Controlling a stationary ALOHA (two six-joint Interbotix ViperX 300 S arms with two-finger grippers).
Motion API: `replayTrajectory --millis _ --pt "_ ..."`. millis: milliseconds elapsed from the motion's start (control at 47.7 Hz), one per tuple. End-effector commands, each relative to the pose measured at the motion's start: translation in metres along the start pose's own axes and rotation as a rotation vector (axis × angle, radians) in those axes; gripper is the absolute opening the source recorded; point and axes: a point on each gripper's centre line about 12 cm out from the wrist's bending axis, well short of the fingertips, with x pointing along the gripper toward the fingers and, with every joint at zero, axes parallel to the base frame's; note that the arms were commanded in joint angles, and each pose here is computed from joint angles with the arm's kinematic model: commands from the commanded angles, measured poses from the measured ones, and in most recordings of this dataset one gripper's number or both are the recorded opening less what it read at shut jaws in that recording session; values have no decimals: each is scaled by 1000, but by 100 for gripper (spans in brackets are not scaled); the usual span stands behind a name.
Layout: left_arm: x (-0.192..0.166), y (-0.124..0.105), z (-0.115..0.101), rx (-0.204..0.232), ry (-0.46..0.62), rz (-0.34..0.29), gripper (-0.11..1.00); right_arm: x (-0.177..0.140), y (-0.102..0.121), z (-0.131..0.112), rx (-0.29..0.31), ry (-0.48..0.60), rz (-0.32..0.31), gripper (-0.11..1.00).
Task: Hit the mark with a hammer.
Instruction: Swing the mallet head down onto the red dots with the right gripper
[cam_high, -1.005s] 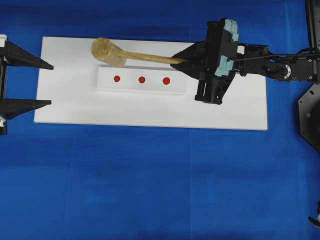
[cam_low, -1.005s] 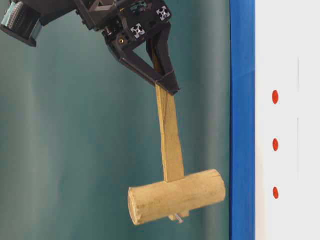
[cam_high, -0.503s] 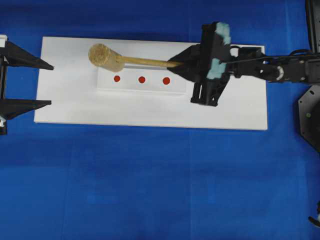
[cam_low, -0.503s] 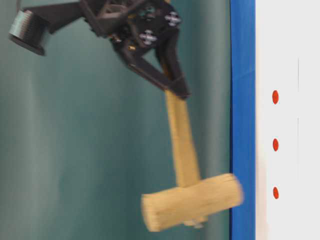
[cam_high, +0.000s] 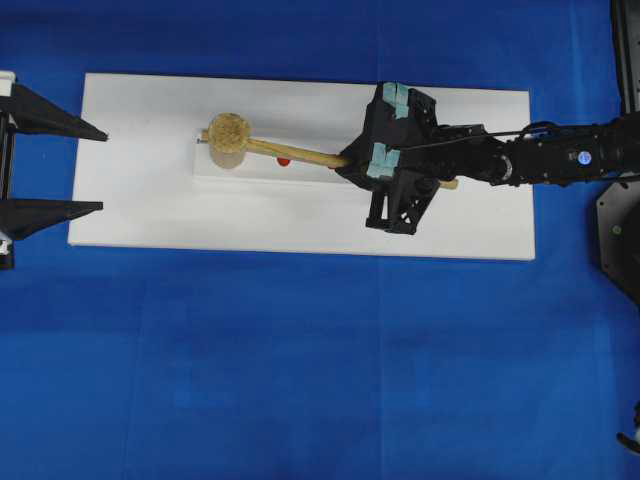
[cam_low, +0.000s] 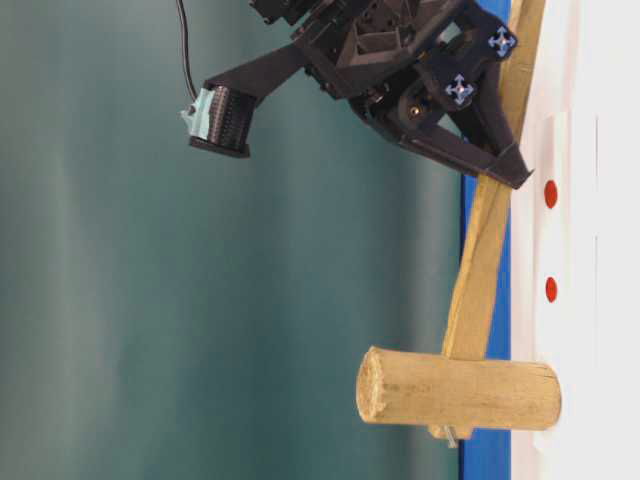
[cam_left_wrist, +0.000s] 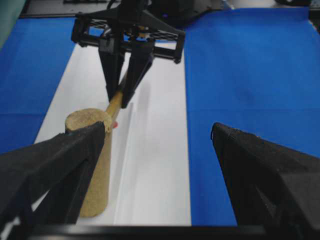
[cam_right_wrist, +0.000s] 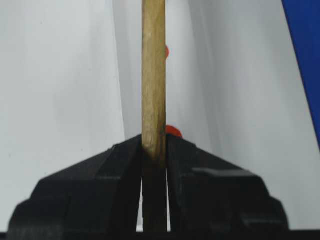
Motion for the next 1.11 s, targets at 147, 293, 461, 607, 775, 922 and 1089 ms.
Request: replayTrajectory --millis 147,293,461,607,775,922,1089 --pt "1 0 4 -3 -8 1 85 -31 0 35 12 -131 10 4" --pt "1 0 4 -3 -8 2 85 -60 1 51 13 -213 28 4" --pt "1 0 4 -3 -8 2 85 -96 -5 54 18 -288 35 4" --pt "1 0 4 -3 -8 2 85 -112 -9 47 22 -313 31 4" --pt "1 1 3 -4 -6 3 84 -116 -8 43 18 -316 40 4" --pt "1 1 4 -5 -8 4 84 -106 -6 36 14 -278 39 4" --pt "1 0 4 -5 -8 2 84 -69 -8 -3 39 -116 2 4"
